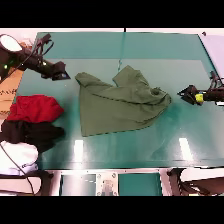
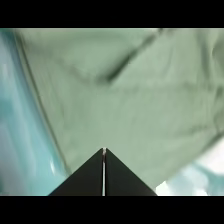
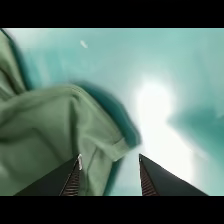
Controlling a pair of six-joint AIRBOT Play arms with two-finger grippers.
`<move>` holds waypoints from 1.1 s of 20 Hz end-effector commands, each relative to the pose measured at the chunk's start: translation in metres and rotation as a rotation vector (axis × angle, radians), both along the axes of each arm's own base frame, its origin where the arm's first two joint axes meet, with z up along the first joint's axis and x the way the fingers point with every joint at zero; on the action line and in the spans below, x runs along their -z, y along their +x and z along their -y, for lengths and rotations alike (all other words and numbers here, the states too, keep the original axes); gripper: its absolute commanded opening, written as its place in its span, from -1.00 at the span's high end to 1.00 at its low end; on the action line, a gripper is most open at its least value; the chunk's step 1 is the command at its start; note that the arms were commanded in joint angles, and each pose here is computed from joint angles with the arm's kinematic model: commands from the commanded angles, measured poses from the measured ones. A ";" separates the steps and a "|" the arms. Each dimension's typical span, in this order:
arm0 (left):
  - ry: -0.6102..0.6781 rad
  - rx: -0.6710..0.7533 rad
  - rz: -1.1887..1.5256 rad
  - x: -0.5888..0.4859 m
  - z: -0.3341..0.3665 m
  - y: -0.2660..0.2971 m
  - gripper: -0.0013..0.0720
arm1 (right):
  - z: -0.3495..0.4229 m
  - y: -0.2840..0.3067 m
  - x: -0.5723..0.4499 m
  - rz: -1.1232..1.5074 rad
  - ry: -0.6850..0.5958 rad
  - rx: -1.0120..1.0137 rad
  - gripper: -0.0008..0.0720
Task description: Fold the shirts.
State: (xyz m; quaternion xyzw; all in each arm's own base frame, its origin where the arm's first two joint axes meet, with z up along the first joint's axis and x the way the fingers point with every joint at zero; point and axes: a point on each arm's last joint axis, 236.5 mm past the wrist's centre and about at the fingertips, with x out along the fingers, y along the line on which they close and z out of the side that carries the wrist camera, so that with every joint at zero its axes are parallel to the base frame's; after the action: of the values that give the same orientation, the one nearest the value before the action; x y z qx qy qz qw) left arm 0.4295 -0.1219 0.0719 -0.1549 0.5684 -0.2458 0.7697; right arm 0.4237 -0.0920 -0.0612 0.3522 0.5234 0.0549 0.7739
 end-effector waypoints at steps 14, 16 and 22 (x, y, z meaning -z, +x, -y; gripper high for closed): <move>-0.001 -0.264 -0.401 0.161 0.031 -0.199 -0.32 | -0.045 0.023 0.043 -0.080 0.074 -0.198 0.93; -0.031 -0.315 -0.354 0.172 0.042 -0.193 -0.32 | -0.046 0.023 0.042 -0.081 0.076 -0.200 0.93; -0.128 -0.402 -0.306 0.177 0.057 -0.170 -0.32 | -0.050 0.018 0.041 -0.092 0.091 -0.214 0.93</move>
State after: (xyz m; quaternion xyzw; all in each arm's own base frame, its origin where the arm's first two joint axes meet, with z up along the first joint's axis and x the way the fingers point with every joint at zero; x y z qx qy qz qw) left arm 0.2487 -0.1736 -0.1004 -0.3255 0.6395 -0.1010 0.6891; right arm 0.4440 -0.0438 -0.1027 0.3307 0.5874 0.1416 0.7250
